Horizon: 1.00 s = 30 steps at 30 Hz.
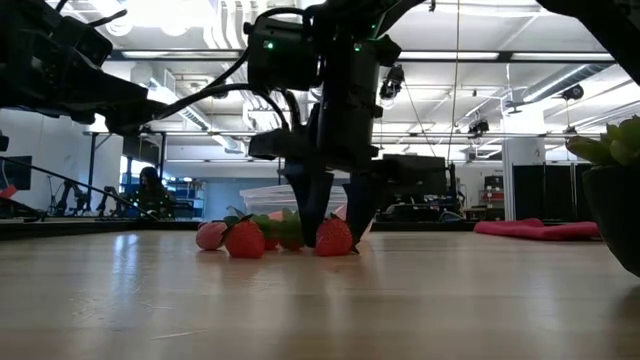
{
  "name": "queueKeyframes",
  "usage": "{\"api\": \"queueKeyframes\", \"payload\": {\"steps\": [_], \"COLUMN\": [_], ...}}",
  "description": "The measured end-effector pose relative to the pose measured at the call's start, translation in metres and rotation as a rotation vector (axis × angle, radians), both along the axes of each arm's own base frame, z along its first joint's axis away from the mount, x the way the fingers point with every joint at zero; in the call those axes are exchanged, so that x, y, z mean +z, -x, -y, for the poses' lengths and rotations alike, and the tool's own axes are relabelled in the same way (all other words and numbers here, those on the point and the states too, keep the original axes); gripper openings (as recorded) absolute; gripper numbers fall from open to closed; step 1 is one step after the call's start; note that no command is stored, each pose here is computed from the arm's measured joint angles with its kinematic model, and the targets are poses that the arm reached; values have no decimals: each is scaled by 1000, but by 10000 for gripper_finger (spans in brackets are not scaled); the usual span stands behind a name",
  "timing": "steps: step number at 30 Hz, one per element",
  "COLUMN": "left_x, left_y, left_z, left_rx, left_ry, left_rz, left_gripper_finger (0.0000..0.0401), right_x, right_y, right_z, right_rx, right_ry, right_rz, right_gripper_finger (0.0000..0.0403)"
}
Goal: Pick and placing Produce into tupperware
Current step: Put the red strawberry into the transparent container
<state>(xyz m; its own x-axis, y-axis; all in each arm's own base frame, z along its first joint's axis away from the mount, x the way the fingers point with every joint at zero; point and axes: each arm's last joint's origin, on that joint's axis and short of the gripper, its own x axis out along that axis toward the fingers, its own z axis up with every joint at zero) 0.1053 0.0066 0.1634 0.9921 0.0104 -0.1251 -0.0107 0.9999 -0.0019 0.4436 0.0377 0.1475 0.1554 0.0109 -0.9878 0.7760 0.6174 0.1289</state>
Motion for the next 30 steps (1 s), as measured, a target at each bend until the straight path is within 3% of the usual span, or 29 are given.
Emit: {"api": "queueKeyframes", "payload": {"steps": [8,21,26,30], "left_x": [0,0,0,0], "left_y": [0,0,0,0], "left_z": [0,0,0,0], "left_rx": [-1,0,0,0], "left_ry": [0,0,0,0], "left_rz": [-1,-1,-1,0], "left_gripper_finger": [255,255,255,255], "right_x": [-1,3,39,80], "right_y": [0,-1,-3,-8], "right_z": [1,1,1,6], "right_rx": [35,111,126,136], "right_ry": [30,50,61,133], "right_rz": [-3,8,97,204], "right_gripper_finger": [222,145,158,167]}}
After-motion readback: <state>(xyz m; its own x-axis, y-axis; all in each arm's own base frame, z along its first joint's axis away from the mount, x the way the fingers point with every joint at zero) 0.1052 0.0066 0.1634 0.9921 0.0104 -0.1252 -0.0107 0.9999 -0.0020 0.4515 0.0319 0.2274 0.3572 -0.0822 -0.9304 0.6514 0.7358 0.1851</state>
